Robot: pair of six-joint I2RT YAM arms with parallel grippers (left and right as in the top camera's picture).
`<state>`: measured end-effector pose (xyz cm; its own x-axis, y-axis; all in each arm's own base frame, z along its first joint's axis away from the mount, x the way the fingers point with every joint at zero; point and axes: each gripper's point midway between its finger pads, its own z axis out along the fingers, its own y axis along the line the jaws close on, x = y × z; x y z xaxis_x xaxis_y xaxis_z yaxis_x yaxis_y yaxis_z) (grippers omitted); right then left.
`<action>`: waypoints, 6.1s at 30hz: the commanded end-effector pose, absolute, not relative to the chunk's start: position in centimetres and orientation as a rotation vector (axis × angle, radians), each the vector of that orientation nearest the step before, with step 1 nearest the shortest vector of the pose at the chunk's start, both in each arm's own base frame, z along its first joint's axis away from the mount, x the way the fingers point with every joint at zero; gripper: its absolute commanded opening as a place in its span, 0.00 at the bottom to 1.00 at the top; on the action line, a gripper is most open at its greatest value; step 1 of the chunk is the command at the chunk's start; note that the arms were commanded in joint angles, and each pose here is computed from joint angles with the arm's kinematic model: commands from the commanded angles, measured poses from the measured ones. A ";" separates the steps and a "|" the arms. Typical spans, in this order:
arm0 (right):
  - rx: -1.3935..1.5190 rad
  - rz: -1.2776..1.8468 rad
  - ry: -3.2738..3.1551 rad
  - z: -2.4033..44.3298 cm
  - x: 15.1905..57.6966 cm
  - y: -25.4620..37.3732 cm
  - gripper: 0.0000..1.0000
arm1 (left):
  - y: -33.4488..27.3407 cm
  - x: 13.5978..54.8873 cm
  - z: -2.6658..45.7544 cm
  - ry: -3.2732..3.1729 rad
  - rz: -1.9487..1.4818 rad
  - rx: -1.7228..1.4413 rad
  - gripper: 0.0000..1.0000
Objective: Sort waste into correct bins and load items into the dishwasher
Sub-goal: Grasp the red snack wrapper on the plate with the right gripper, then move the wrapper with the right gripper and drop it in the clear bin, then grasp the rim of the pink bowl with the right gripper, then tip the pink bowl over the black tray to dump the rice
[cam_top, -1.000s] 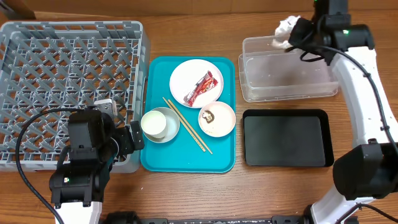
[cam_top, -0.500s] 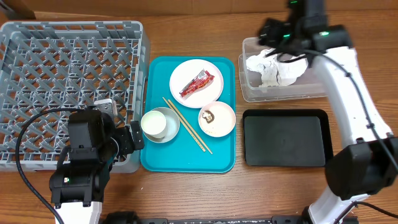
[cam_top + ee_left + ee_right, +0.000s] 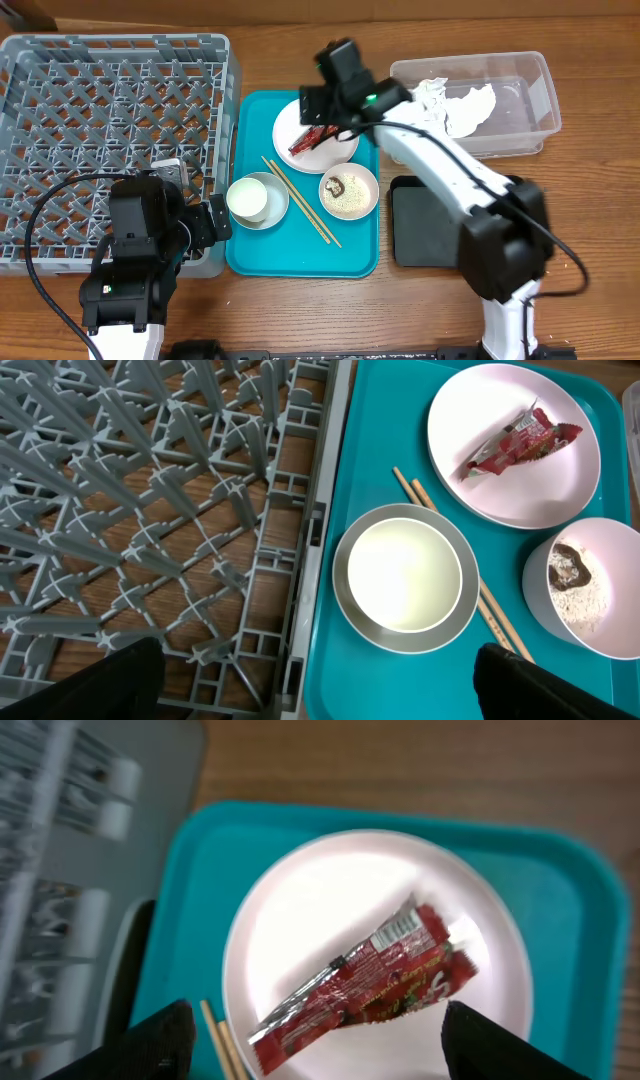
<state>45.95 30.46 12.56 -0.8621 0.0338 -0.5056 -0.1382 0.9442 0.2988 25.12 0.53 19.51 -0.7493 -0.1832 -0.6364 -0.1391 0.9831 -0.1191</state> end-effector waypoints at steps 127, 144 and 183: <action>-0.838 0.269 2.847 2.9 26.9 27.8 0.37 | 0.5 25.8 20.0 2.427 -0.078 -0.220 1.00; -0.835 0.194 2.824 3.2 27.7 27.3 0.04 | 0.4 26.0 20.2 2.415 -0.088 -0.220 1.00; 0.218 1.073 2.866 16.0 35.4 14.1 0.04 | 0.5 26.1 20.2 2.411 -0.084 -0.220 1.00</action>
